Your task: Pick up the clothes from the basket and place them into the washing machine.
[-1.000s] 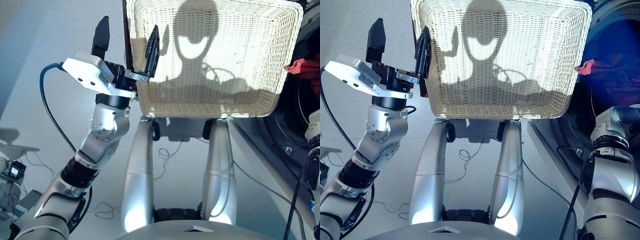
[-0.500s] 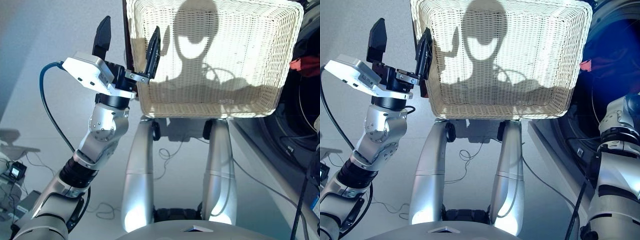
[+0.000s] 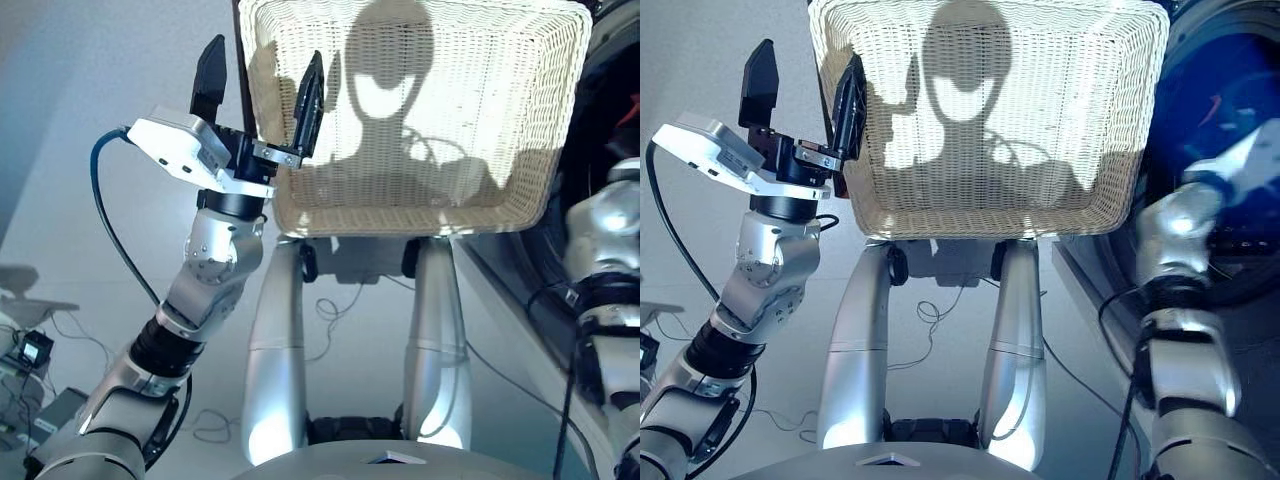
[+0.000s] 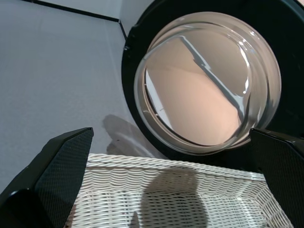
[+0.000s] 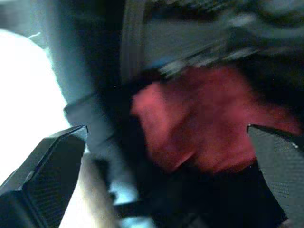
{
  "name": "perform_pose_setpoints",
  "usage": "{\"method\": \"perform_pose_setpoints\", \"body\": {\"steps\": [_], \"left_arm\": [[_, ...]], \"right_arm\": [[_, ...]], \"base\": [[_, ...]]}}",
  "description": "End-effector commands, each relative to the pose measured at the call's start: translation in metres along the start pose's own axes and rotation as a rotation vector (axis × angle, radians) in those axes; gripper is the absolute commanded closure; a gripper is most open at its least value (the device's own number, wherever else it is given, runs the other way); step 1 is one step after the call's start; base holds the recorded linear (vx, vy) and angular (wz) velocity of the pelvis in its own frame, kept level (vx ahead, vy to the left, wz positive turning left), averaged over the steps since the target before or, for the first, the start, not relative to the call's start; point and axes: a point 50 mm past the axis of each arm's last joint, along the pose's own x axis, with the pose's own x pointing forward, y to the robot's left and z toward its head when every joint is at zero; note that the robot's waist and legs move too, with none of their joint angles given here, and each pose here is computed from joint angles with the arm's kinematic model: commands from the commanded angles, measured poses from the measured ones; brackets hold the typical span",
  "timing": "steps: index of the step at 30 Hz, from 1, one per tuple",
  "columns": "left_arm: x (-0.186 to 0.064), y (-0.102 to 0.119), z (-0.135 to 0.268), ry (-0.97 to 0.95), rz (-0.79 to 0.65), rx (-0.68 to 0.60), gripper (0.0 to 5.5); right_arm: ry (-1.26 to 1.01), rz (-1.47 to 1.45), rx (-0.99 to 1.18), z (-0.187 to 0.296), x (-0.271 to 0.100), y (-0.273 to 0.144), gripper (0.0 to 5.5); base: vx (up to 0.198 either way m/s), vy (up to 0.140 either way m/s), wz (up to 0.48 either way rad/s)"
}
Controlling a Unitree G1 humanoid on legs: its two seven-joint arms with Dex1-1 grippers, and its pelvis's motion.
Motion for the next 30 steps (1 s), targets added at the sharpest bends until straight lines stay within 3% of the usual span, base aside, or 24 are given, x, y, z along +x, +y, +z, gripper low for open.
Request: {"method": "perform_pose_setpoints", "body": {"steps": [1, 8, 20, 23, 30], "left_arm": [[-0.003, -0.004, 0.026, -0.135, -0.026, -0.005, 0.00], [-0.008, -0.004, 0.023, -0.104, -0.055, 0.019, 0.00], [-0.024, 0.010, -0.010, 0.039, 0.033, 0.025, 0.00], [-0.038, 0.018, -0.031, 0.138, 0.093, -0.017, 0.00], [-0.122, 0.057, -0.116, 0.626, 0.266, 0.038, 0.00]], "right_arm": [[-0.134, 0.174, -0.005, 0.018, -0.014, 0.010, 0.00], [-0.165, 0.519, 0.056, 0.028, -0.051, 0.044, 0.00], [-0.085, 0.746, 0.079, 0.015, -0.089, 0.055, 0.00], [-0.011, 0.789, 0.032, -0.002, -0.100, 0.047, 0.00], [0.415, 0.718, -0.151, -0.085, -0.135, -0.005, 0.00]], "base": [[0.000, 0.000, 0.000], [0.000, 0.000, 0.000], [0.005, 0.001, -0.003], [0.093, 0.003, -0.032], [0.169, -0.003, 0.001]]}}
